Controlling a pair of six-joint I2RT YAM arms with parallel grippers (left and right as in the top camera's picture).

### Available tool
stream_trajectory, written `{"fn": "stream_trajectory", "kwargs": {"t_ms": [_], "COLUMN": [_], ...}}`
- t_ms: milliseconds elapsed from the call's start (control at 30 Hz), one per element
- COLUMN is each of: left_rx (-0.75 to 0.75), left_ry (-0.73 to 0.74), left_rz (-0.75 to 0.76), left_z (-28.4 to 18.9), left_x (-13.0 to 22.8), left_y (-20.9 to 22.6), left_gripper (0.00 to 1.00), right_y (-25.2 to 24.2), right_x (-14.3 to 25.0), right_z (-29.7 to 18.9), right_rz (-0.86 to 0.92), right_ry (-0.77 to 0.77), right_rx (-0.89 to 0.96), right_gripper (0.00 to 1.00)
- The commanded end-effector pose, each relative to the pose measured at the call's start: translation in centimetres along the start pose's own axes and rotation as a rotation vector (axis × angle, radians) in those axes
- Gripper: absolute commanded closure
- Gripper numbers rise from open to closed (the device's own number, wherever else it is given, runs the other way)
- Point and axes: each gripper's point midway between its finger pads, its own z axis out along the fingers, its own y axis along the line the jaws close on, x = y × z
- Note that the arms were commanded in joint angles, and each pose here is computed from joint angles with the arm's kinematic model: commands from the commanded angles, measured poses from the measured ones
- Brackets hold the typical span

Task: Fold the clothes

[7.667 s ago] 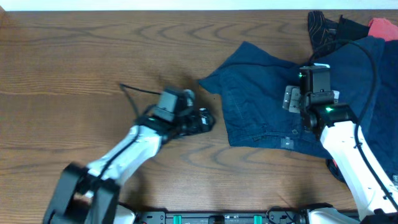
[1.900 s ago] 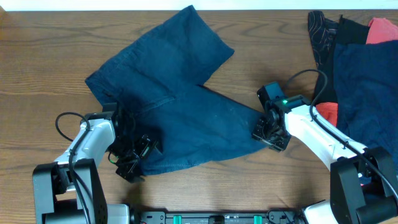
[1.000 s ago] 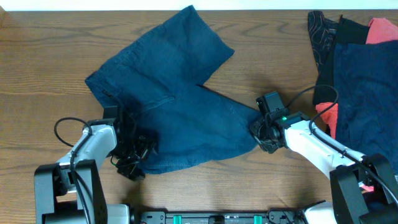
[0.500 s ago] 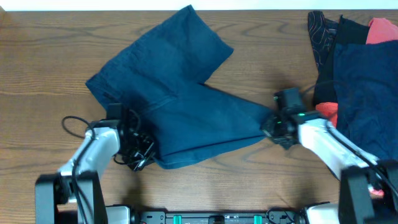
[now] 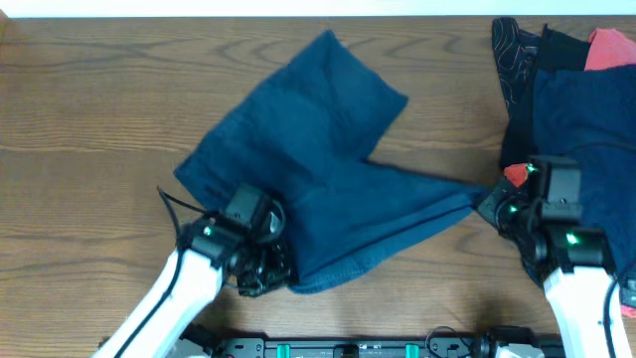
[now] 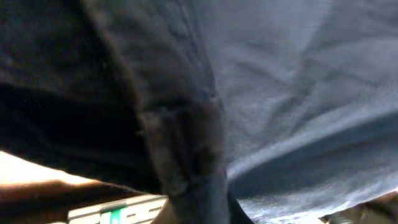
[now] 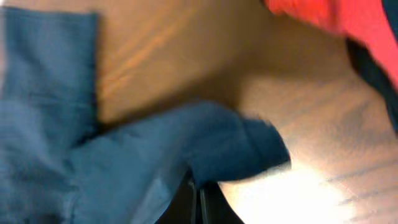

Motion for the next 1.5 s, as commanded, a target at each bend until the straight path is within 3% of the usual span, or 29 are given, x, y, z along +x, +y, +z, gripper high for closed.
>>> {"fn": "stream_trajectory", "kwargs": {"t_ms": [0, 167, 333, 633, 733, 867, 933, 1100, 1167, 1267, 1433, 1467], "left_rx": [-0.130, -0.147, -0.091, -0.040, -0.034, -0.026, -0.050, -0.095, -0.111, -0.108, -0.017, 0.028], "left_ry": [-0.239, -0.685, -0.924, -1.140, -1.170, -1.052, -0.996, -0.914, -0.910, -0.915, -0.865, -0.831], "left_rz": [0.014, -0.138, -0.232, -0.438, -0.489, -0.499, -0.506, -0.507, -0.477, -0.469, -0.367, -0.300], "left_z": [-2.8, -8.8, -12.8, -17.1, -17.5, -14.8, -13.3, -11.5, -11.5, -11.7, -11.7, -11.6], "left_x": [-2.0, -6.6, -9.8, -16.0, -18.2, -19.5, -19.5, -18.9, -18.7, -18.6, -17.9, -17.4], "left_y": [1.9, 3.6, 3.6, 5.6, 6.5, 6.7, 7.1, 7.8, 7.8, 7.7, 5.5, 4.2], "left_gripper": [0.94, 0.94, 0.94, 0.94, 0.94, 0.94, 0.94, 0.94, 0.94, 0.94, 0.94, 0.94], "right_y": [1.8, 8.0, 15.7, 27.0, 28.8, 28.5, 27.9, 25.8, 25.5, 25.0, 23.4, 23.4], "right_x": [-4.3, -7.5, -9.7, -11.2, -9.3, -4.9, -2.4, 0.8, 1.2, 1.8, 2.0, 2.3], "right_z": [-3.4, -5.7, -5.5, 0.1, 3.9, 8.1, 9.6, 13.3, 14.7, 16.4, 18.5, 18.5], "right_rz": [-0.194, -0.402, -0.566, -0.676, -0.733, -0.782, -0.810, -0.788, -0.771, -0.751, -0.461, -0.425], "right_ry": [-0.184, -0.299, -0.404, -0.538, -0.485, -0.328, -0.238, -0.098, -0.084, -0.061, 0.053, 0.083], "right_rx": [-0.006, -0.125, -0.265, -0.462, -0.465, -0.433, -0.421, -0.343, -0.337, -0.324, -0.315, -0.332], "right_gripper": [0.99, 0.99, 0.99, 0.99, 0.99, 0.97, 0.91, 0.43, 0.37, 0.35, 0.25, 0.18]}}
